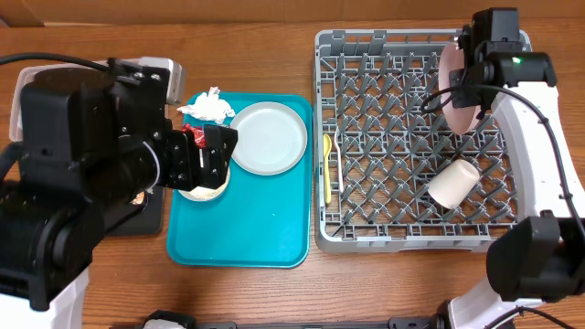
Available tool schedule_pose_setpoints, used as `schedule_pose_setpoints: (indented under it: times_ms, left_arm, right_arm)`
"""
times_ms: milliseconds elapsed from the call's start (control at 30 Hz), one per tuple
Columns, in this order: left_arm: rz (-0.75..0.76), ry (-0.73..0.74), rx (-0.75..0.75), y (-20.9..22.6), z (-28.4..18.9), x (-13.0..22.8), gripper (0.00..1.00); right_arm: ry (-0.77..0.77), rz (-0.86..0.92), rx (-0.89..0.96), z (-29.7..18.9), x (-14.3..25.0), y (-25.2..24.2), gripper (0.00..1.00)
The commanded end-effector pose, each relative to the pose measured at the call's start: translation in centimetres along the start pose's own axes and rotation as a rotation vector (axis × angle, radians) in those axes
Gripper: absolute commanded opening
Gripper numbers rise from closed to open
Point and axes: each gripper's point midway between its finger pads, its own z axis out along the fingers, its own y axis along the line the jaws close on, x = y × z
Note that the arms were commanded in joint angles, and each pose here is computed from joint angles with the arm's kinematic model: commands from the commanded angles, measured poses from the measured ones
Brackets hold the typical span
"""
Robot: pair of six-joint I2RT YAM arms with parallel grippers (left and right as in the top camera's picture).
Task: Sort waste into correct bins and load items into the dishwasher rack
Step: 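Stand the plate upright in the rack's back right slots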
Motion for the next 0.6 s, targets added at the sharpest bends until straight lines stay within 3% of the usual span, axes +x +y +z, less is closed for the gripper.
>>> schedule_pose_setpoints:
  times_ms: [0,67,167,233,333,567]
  left_arm:
    - [0.025,-0.009,-0.01,0.1,-0.2,-0.2,1.0]
    - [0.024,-0.04,-0.038,0.5,-1.1,-0.3,1.0]
    - [0.016,-0.112,-0.098,1.1,-3.3,-0.4,1.0]
    - [-0.032,-0.218,-0.175,2.1,-6.7,-0.4,1.0]
    - [-0.071,-0.337,-0.236,2.8,-10.4,-0.1,1.0]
    - [-0.068,-0.529,-0.238,2.5,-16.6,1.3,1.0]
  right_arm:
    - [-0.018,0.018,0.001,-0.5,-0.5,-0.3,0.14]
    - [-0.006,0.014,-0.001,-0.5,-0.2,-0.3,0.16]
    - [0.001,0.04,-0.001,-0.5,0.0,-0.3,0.43]
    - [0.006,0.072,0.015,-0.6,0.1,-0.6,0.54]
    - [-0.013,0.138,0.054,-1.6,0.0,-1.6,0.55]
    - [-0.231,0.225,-0.008,-10.8,-2.1,-2.7,0.59]
